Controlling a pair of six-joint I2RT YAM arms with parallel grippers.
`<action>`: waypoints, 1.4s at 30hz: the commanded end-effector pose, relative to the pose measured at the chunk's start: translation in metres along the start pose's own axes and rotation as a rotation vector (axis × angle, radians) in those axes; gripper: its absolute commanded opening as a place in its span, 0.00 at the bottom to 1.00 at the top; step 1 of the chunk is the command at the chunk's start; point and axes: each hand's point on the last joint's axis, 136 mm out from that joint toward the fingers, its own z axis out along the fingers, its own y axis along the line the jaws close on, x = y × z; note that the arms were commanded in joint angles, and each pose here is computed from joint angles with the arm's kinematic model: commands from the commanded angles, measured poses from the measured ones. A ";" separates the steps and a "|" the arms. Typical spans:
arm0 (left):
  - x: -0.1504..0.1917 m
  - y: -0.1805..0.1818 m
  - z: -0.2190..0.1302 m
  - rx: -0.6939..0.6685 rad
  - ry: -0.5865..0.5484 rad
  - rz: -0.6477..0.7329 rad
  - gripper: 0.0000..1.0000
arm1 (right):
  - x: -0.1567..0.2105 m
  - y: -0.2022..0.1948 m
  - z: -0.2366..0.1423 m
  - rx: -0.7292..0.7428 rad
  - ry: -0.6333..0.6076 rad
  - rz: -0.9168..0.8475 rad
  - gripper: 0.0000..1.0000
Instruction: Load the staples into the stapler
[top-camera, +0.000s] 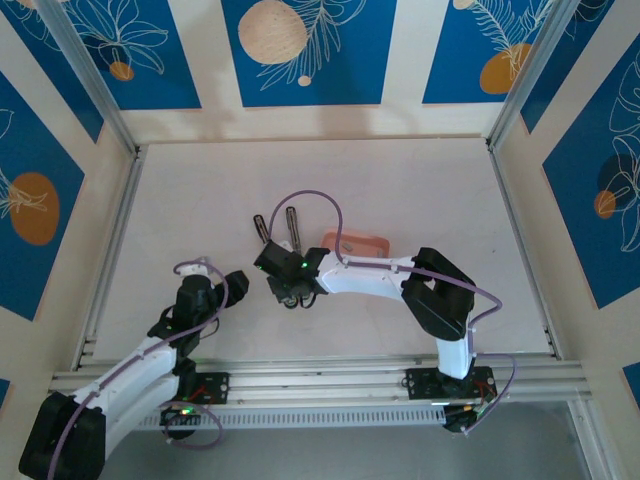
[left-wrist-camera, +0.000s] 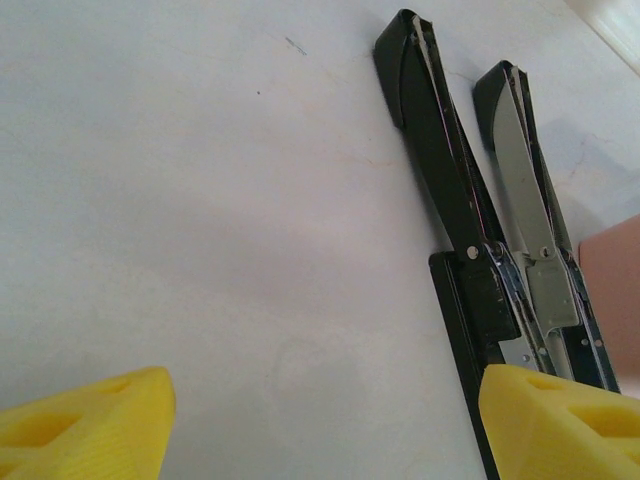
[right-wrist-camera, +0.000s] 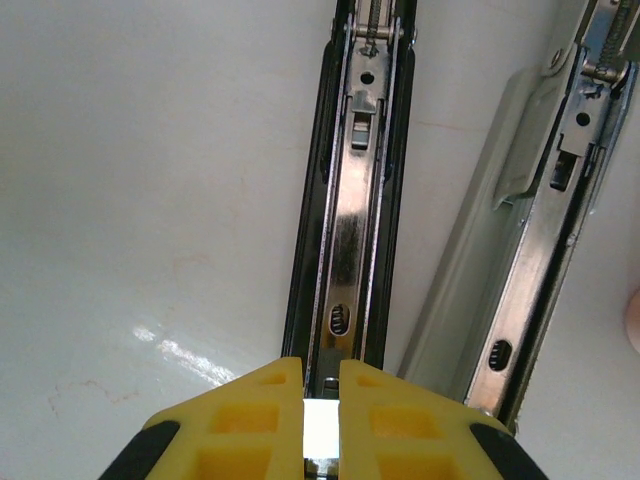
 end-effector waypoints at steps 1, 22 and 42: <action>-0.002 0.005 -0.001 -0.015 -0.013 0.006 0.80 | -0.007 -0.003 -0.012 0.006 -0.047 -0.022 0.12; -0.003 0.004 -0.001 -0.014 -0.017 0.006 0.80 | -0.012 -0.004 -0.022 -0.007 -0.085 -0.031 0.12; -0.002 0.005 -0.001 -0.018 -0.014 0.007 0.80 | 0.003 -0.004 -0.008 -0.004 -0.039 -0.051 0.12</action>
